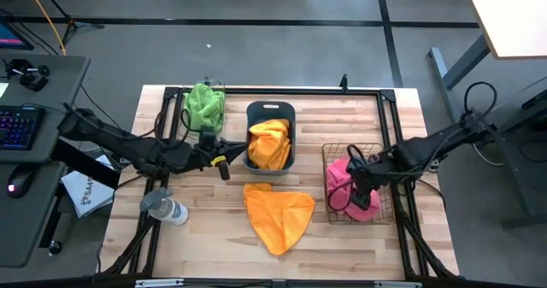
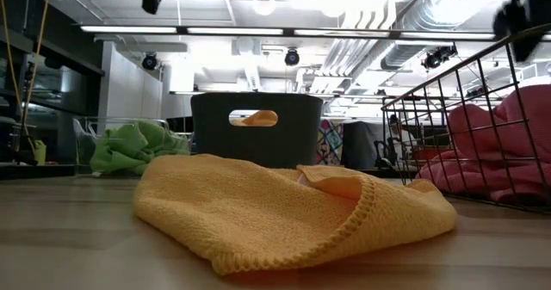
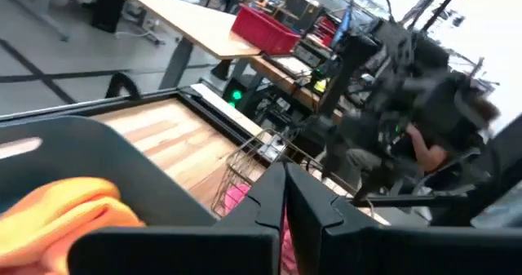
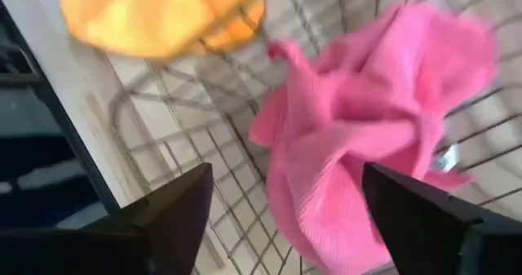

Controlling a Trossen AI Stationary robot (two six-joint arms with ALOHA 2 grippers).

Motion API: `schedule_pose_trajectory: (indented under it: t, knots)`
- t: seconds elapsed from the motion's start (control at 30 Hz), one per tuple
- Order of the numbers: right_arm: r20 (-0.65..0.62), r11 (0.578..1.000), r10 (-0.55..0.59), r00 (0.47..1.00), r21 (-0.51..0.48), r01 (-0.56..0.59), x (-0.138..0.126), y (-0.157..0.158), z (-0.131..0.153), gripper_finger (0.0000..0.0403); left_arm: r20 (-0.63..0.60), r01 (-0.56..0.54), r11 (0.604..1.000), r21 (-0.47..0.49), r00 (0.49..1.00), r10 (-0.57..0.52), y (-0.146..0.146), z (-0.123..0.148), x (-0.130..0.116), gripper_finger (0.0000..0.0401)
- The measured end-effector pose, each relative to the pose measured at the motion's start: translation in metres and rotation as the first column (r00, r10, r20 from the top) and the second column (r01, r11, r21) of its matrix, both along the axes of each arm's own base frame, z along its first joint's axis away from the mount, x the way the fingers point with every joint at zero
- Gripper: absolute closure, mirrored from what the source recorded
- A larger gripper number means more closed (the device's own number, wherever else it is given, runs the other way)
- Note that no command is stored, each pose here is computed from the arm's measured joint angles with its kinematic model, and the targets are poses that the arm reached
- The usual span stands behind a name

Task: Sort microfiber towel by color & place in baskets
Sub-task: Put the orange towel into the blue bin

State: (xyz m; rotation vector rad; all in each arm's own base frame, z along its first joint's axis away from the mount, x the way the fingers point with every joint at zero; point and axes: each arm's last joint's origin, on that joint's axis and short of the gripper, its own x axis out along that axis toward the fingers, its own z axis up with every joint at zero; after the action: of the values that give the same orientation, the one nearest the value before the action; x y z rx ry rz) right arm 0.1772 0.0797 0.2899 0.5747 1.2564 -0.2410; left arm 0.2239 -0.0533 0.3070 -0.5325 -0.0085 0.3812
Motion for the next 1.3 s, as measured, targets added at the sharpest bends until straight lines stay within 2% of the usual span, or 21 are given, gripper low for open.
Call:
schedule_pose_trajectory:
  t: [0.1,0.17,0.23,0.3,0.4,0.47,0.57,0.7,0.77,0.83,0.93,1.07,1.2,1.3]
  knots:
    - [0.071,0.999,-0.021,0.997,-0.036,0.024,0.002,-0.001,0.02,0.008,-0.012,0.053,0.999,0.001,0.999,-0.053,-0.004,-0.003,0.008,0.0391]
    - [0.126,0.997,-0.038,0.991,-0.056,0.045,0.004,-0.002,0.029,0.0078,-0.037,0.137,0.991,-0.001,0.99,-0.137,-0.008,-0.003,0.016,0.0375]
    - [0.179,0.995,-0.055,0.982,-0.069,0.068,0.007,-0.002,0.035,0.0077,-0.079,0.245,0.969,0.0,0.966,-0.245,-0.016,-0.002,0.026,0.0352]
    - [0.217,0.994,-0.066,0.974,-0.075,0.084,0.009,-0.002,0.037,0.0077,-0.152,0.361,0.933,-0.002,0.922,-0.357,-0.026,-0.001,0.037,0.0323]
    - [0.229,0.992,-0.088,0.969,-0.066,0.105,0.012,-0.002,0.037,0.0077,-0.32,0.521,0.854,0.015,0.811,-0.489,-0.043,-0.003,0.055,0.0277]
    - [0.222,0.99,-0.115,0.968,-0.059,0.131,0.013,-0.004,0.036,0.0077,-0.451,0.601,0.799,0.041,0.724,-0.521,-0.054,-0.008,0.068,0.0249]
    - [0.222,0.985,-0.15,0.963,-0.051,0.165,0.015,-0.006,0.036,0.0077,-0.621,0.693,0.716,0.081,0.597,-0.508,-0.066,-0.023,0.09,0.0218]
    - [0.222,0.975,-0.202,0.954,-0.042,0.217,0.016,-0.01,0.036,0.0077,-0.757,0.775,0.624,0.094,0.463,-0.461,-0.078,-0.055,0.119,0.0196]
    - [0.221,0.971,-0.223,0.95,-0.035,0.236,0.016,-0.012,0.036,0.0077,-0.809,0.807,0.586,0.066,0.387,-0.442,-0.083,-0.072,0.127,0.0191]
    - [0.22,0.968,-0.235,0.947,-0.031,0.248,0.017,-0.012,0.036,0.0077,-0.848,0.824,0.565,0.034,0.323,-0.42,-0.087,-0.086,0.132,0.019]
    - [0.224,0.962,-0.26,0.939,-0.028,0.273,0.017,-0.013,0.036,0.0077,-0.894,0.828,0.56,-0.024,0.233,-0.383,-0.088,-0.11,0.134,0.0189]
    - [0.237,0.957,-0.268,0.934,-0.047,0.286,0.017,-0.014,0.036,0.0077,-0.931,0.802,0.592,-0.079,0.153,-0.332,-0.088,-0.141,0.138,0.0189]
    - [0.253,0.951,-0.276,0.927,-0.068,0.302,0.017,-0.015,0.037,0.0077,-0.95,0.747,0.66,-0.084,0.14,-0.279,-0.084,-0.165,0.143,0.0189]
    - [0.261,0.945,-0.29,0.921,-0.073,0.318,0.017,-0.015,0.037,0.0077,-0.948,0.702,0.704,-0.106,0.143,-0.286,-0.08,-0.174,0.147,0.019]
